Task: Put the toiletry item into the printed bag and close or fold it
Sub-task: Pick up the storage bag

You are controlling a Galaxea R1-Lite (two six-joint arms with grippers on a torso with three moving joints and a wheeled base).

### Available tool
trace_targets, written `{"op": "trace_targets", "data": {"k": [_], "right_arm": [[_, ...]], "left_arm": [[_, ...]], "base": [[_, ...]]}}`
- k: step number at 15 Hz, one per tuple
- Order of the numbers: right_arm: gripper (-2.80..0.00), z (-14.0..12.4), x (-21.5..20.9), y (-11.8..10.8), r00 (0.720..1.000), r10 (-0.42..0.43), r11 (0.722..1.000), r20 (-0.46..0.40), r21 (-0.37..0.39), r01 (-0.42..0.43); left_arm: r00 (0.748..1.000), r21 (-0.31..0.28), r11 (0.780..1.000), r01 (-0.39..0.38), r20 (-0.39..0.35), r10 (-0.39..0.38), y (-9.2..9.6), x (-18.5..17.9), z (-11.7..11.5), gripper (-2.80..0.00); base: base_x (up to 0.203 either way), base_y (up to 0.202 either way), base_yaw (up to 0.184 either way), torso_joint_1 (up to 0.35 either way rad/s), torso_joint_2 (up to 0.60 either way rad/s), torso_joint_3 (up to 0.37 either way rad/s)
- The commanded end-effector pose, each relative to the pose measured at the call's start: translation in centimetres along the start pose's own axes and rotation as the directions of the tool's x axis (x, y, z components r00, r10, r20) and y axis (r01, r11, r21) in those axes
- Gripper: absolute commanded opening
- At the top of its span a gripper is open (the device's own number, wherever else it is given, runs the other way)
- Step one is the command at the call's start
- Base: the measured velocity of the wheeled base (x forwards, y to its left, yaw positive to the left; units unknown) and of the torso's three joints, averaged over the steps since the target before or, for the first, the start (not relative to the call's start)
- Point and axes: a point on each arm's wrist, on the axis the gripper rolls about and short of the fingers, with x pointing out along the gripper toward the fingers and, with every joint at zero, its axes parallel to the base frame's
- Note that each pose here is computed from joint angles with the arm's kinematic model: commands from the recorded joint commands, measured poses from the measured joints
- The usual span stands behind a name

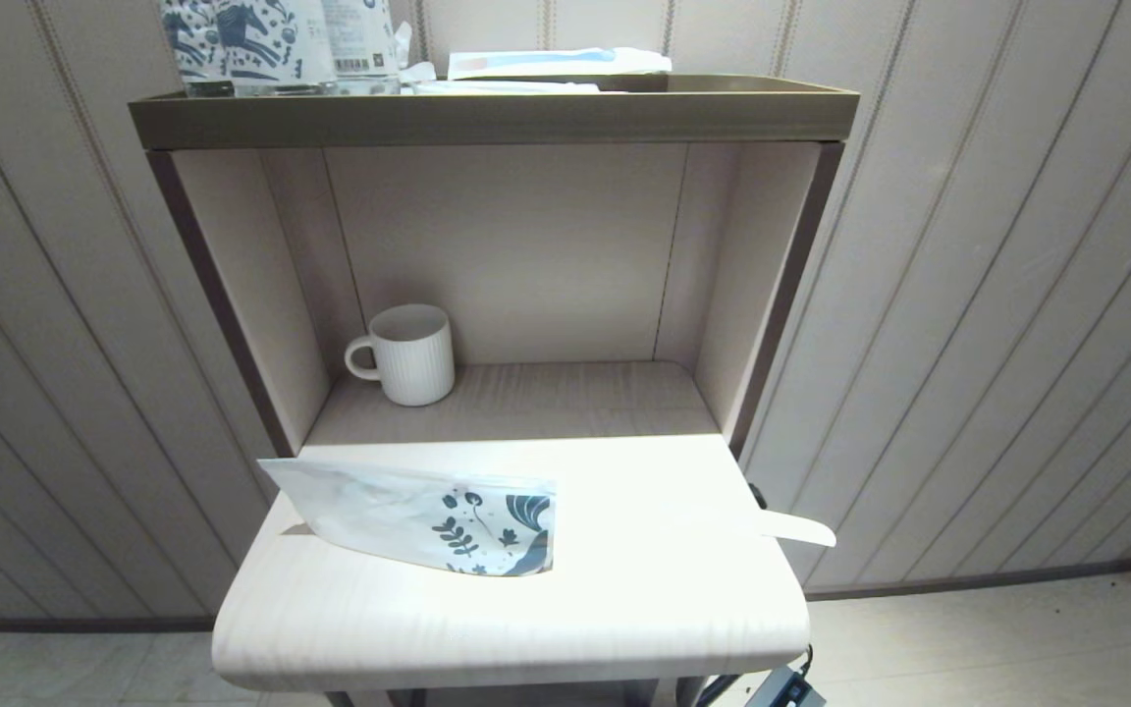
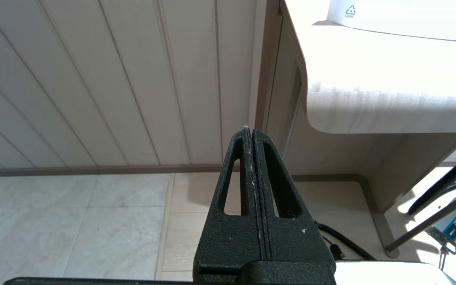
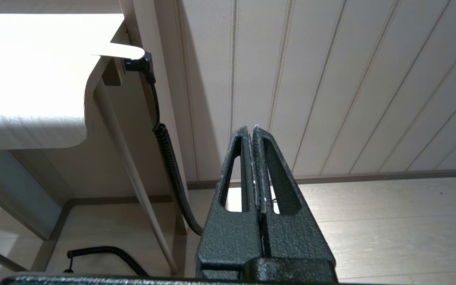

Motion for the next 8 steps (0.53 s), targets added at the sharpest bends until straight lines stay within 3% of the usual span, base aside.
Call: {"op": "trace_targets", "data": {"k": [1,6,8], "right_arm": [[-2.8,0.02,0.01,0.01,1.0,0.001,1.0,0.0,-0.002,-0.001],[-2.8,-0.01,-0.02,0.01,1.0,0.003,1.0,-0.008,-0.007,-0.003],[-2.8,-0.03,-0.27,0.0,0.998,0.005,1.0,-0.06,-0.017,-0.006]], "left_arm": [[1.0,0.0,1.0,0.0,-0.002,0.0,0.0,0.0,-0.01,-2.8],[1.0,0.001,1.0,0.0,0.0,0.0,0.0,0.0,0.01,-2.8],[1.0,0.002,1.0,0.0,-0.002,0.0,0.0,0.0,-0.01,-2.8]], "base": [[0.0,0.0,0.0,0.0,0.0,0.0],[0.0,0.0,0.0,0.0,0.0,0.0],[0.0,0.0,0.0,0.0,0.0,0.0]]}}
